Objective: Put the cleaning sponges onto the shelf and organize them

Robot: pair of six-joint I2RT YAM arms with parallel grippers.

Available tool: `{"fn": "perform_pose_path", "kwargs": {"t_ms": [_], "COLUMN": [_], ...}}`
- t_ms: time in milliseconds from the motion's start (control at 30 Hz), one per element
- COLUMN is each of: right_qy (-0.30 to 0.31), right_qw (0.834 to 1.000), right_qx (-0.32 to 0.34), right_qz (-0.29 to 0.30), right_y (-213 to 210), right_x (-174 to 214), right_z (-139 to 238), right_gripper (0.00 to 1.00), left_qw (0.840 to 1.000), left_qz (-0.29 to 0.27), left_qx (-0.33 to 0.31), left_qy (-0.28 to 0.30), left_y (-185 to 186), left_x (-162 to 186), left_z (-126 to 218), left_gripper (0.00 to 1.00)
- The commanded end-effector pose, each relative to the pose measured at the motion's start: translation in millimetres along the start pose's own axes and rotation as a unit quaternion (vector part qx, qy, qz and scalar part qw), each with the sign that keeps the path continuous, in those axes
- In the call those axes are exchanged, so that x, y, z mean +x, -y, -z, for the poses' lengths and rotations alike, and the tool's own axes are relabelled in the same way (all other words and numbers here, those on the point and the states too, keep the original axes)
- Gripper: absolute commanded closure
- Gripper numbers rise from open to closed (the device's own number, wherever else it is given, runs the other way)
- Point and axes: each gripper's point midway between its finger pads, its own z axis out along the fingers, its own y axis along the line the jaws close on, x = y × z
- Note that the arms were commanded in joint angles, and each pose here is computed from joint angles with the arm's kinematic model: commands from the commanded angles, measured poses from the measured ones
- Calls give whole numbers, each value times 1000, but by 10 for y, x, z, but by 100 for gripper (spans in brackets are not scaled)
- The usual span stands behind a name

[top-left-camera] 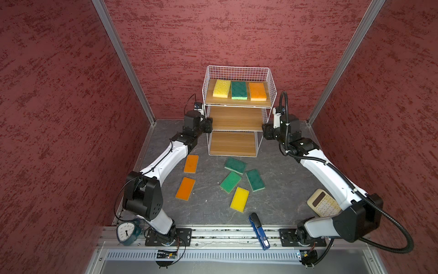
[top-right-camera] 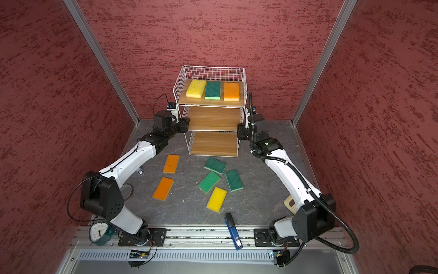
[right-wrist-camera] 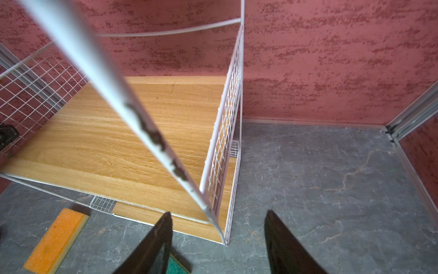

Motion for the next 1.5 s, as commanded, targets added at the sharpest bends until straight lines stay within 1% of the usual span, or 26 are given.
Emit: {"fn": "perform_pose_path", "kwargs": {"t_ms": [0, 33, 100, 233, 400, 500, 667, 1033, 1167, 1333, 1467], "right_qy": [50, 52, 50, 43, 48, 56, 58, 57, 58, 52, 45], "right_qw": [999, 999, 999, 999, 999, 998, 998, 998, 998, 999, 999], "right_qx": [-15, -15, -16, -18, -14, -15, -10, -15, -11, -5, 11], "right_qz": [4, 5, 7, 12, 11, 6, 7, 0, 1, 2, -1], "right_y": [-42, -43, -44, -54, -35, -33, -3, 12, 35, 60, 116], "right_x": [-221, -221, -204, -157, -171, -207, -220, -165, -162, -133, -155], "right_z": [-2, -15, -44, -93, -58, 29, 144, 302, 375, 415, 492], "right_gripper": [50, 54, 59, 64, 79, 83, 85, 87, 86, 81, 68], "left_qw": [1000, 1000, 1000, 1000, 1000, 1000, 999, 999, 999, 999, 999], "left_qz": [2, 2, 2, 2, 1, -1, -3, -7, -9, -5, 1], "left_qx": [7, 6, 6, 7, 12, 14, 17, 24, 24, 25, 24], "left_qy": [19, 19, 18, 13, 12, 20, 28, 36, 30, 24, 24], "left_y": [12, 9, 6, -4, 13, 22, 53, 219, 271, 308, 323], "left_x": [-148, -146, -145, -126, -113, -141, -165, -126, -57, 54, 101], "left_z": [-30, -38, -47, -63, -23, 56, 200, 499, 551, 581, 620], "left_gripper": [53, 57, 66, 77, 89, 97, 100, 100, 100, 100, 100]}}
